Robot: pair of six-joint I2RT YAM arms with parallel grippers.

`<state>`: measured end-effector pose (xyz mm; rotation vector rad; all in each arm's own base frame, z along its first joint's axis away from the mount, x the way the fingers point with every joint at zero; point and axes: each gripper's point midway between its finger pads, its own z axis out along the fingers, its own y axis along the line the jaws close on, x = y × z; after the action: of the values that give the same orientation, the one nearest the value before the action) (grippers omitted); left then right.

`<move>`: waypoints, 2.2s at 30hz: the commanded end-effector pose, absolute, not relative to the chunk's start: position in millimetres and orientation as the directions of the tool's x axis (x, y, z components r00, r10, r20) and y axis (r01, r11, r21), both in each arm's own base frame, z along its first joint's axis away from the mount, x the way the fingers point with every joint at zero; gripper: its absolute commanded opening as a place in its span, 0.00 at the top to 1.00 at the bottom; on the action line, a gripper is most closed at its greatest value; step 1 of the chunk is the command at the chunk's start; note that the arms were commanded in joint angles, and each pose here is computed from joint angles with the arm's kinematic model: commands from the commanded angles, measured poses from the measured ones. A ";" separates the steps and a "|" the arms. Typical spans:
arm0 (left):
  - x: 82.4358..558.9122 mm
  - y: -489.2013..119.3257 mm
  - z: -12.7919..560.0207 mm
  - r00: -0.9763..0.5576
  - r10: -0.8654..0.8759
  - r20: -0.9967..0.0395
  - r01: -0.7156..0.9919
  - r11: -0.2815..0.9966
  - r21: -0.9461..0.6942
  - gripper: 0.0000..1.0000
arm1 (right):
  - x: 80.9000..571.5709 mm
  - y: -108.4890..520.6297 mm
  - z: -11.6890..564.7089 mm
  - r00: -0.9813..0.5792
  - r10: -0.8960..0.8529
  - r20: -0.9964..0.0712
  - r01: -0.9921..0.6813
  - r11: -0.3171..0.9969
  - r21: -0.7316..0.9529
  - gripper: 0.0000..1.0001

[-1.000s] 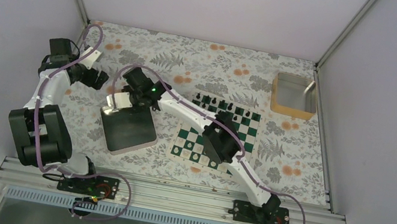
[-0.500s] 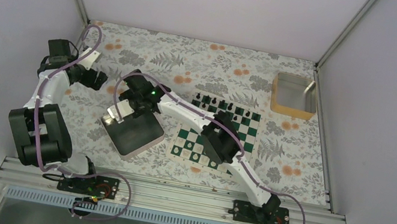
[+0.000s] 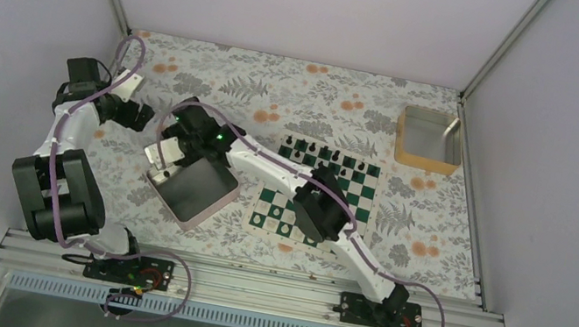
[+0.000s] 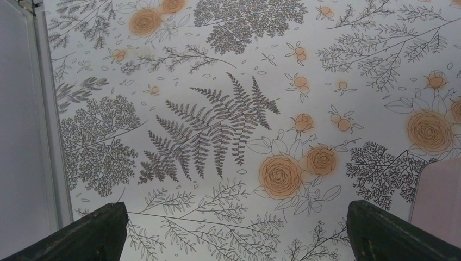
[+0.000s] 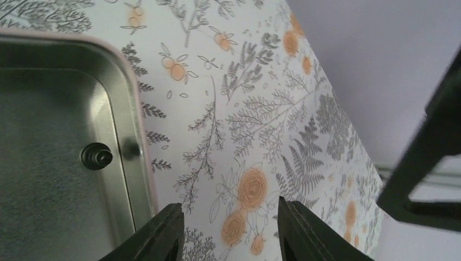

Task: Set up the chess pieces on the board
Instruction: Adjust the storage box at the center of the board, then pick up the chess piece from the storage box.

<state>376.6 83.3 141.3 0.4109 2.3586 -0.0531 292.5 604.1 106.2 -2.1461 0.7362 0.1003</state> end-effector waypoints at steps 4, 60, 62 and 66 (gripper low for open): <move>378.0 83.9 140.2 -0.670 0.268 -0.693 0.313 0.948 0.063 0.00 | 284.5 588.5 199.0 0.429 -0.622 -0.655 -0.865 -0.076 -0.495 0.58; 363.6 80.7 94.7 -0.735 0.221 -0.641 0.298 0.954 -0.012 0.00 | 251.0 607.7 62.3 -0.282 -0.657 -0.700 -0.942 0.329 0.071 0.72; 363.8 81.3 94.1 -0.736 0.221 -0.640 0.298 0.954 -0.013 0.00 | 250.3 607.4 63.3 -0.283 -0.651 -0.704 -0.940 0.333 0.070 0.73; 363.8 81.0 92.2 -0.737 0.218 -0.639 0.300 0.954 -0.020 0.00 | 250.7 607.8 59.7 -0.286 -0.651 -0.703 -0.937 0.344 0.063 0.73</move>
<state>363.4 81.3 97.5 0.3476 2.4383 -0.1404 251.0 603.0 66.1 -1.4181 2.0294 0.6520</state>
